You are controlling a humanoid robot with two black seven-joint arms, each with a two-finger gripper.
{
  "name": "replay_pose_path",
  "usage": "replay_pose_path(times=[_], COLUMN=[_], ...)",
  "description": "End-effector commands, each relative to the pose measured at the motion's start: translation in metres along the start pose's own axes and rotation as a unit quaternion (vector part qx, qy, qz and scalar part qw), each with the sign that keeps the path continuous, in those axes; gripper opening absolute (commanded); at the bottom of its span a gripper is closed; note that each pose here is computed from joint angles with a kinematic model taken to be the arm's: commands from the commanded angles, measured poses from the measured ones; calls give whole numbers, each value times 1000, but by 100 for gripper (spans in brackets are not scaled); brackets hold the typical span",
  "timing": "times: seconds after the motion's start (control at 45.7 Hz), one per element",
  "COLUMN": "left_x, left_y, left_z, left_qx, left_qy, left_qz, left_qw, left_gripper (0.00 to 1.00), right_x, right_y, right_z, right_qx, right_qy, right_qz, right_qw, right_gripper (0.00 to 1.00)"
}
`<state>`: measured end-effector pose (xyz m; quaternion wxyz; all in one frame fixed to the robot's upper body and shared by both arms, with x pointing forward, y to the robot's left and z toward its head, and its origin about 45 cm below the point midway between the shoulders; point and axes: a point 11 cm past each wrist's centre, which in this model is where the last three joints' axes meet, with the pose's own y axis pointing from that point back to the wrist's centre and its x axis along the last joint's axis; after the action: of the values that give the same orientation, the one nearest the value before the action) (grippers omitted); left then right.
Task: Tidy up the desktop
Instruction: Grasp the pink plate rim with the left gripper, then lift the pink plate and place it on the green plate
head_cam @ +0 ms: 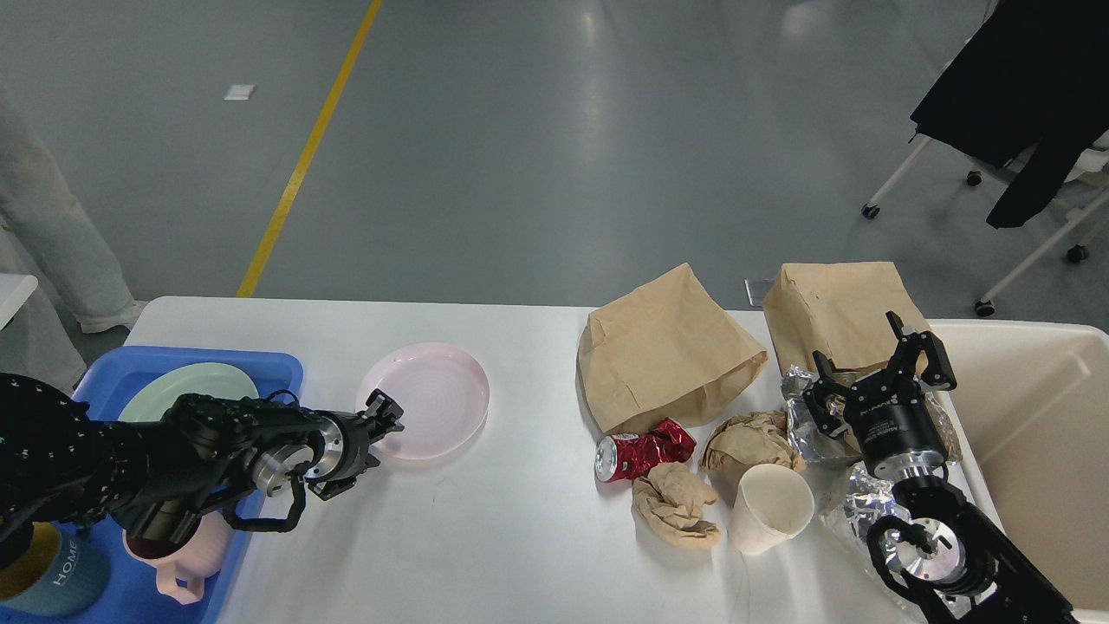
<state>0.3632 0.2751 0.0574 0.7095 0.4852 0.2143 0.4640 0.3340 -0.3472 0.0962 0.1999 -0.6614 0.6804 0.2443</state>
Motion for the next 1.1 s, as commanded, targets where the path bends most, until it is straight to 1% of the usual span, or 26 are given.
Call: replay_pose_path(times=[0.0,0.175,0.241,0.307,0.372,0.46,0.789,0.964,1.073], left_x=[1,0,0,0,1,0,-1,-4,-2], left_y=[0,-1,-1,-1,-1,-2,-1,3,13], left_z=[-1,-3,-4,-5,-8,-10,-12,-4,5], left_qx=[2,6,7,7,10,12,15,13,27], left_qy=[2,3,4,4,6,7,11,7,0], left_qz=[1,0,0,-1,0,-3,-8,-23,-26], left_qw=[1000,1000,1000,1000,1000,1000,1000,1000,999], left_gripper=[41,22,17,11,8,0,0,0,0], right_x=[0,0,0,0,0,0,0,0,0], right_y=[0,0,0,0,0,0,0,0,0], right_z=[0,0,0,0,0,0,0,0,1], right_qx=[0,0,0,0,0,-1,0,0,-1], right_qy=[0,0,0,0,0,0,0,0,-1], right_qz=[0,0,1,0,0,0,0,0,0], right_qw=[1000,1000,1000,1000,1000,1000,1000,1000,1000], right_gripper=[100,100,100,100,100,100,100,100,100])
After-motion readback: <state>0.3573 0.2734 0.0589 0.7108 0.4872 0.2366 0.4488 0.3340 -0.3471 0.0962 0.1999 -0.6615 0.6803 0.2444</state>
